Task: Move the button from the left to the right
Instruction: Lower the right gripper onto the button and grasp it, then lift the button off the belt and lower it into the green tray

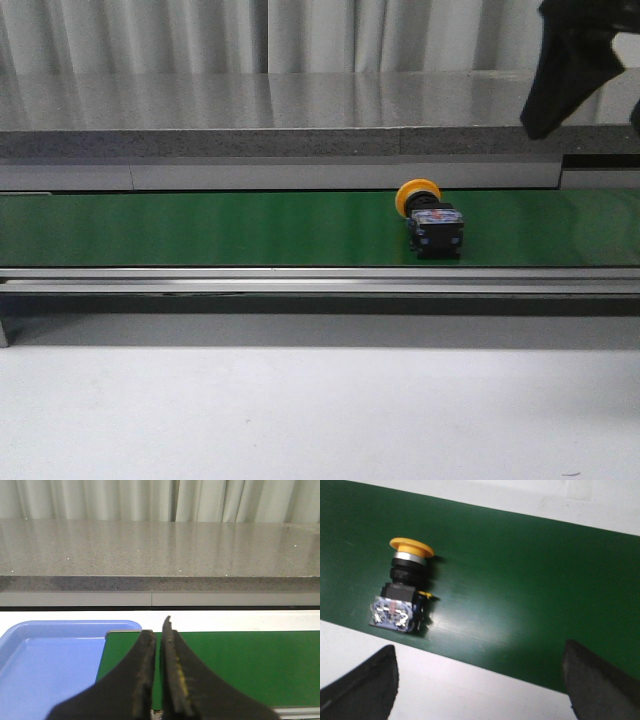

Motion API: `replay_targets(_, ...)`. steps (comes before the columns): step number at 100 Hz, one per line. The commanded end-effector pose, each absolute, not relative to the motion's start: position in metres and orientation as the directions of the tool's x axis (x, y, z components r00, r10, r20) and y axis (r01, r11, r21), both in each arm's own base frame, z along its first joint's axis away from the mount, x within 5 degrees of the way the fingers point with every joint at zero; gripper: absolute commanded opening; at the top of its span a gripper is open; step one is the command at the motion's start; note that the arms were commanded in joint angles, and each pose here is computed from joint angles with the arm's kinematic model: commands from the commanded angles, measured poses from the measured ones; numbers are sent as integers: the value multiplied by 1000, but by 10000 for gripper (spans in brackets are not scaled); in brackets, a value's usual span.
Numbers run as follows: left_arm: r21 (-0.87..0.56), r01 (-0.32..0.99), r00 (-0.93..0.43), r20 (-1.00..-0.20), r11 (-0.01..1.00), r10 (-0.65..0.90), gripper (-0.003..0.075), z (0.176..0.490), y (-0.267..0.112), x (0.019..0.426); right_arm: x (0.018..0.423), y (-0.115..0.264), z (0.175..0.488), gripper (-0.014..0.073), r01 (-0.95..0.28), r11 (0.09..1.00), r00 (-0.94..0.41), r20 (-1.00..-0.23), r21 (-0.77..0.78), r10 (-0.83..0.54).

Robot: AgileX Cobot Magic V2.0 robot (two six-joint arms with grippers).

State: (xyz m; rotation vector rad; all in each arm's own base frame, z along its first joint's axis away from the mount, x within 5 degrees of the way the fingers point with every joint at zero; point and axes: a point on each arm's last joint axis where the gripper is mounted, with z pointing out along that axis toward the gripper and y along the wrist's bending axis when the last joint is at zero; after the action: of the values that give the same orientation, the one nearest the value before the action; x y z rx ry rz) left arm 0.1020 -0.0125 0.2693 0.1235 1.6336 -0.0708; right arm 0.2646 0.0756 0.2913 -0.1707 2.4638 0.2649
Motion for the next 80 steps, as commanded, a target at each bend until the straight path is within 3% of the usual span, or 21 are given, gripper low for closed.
replay_targets(1,26,126,38,-999,992,22,5,285,-13,103,280,83,304,622,-213,966,-720,-692,148,-52)
replay_targets(67,26,126,38,-999,992,22,5,285,-13,103,325,104,258,622,-231,966,-800,-587,113,-123)
replay_targets(80,26,126,38,-999,992,22,5,285,-13,103,327,104,247,568,-229,968,-823,-553,107,-134)
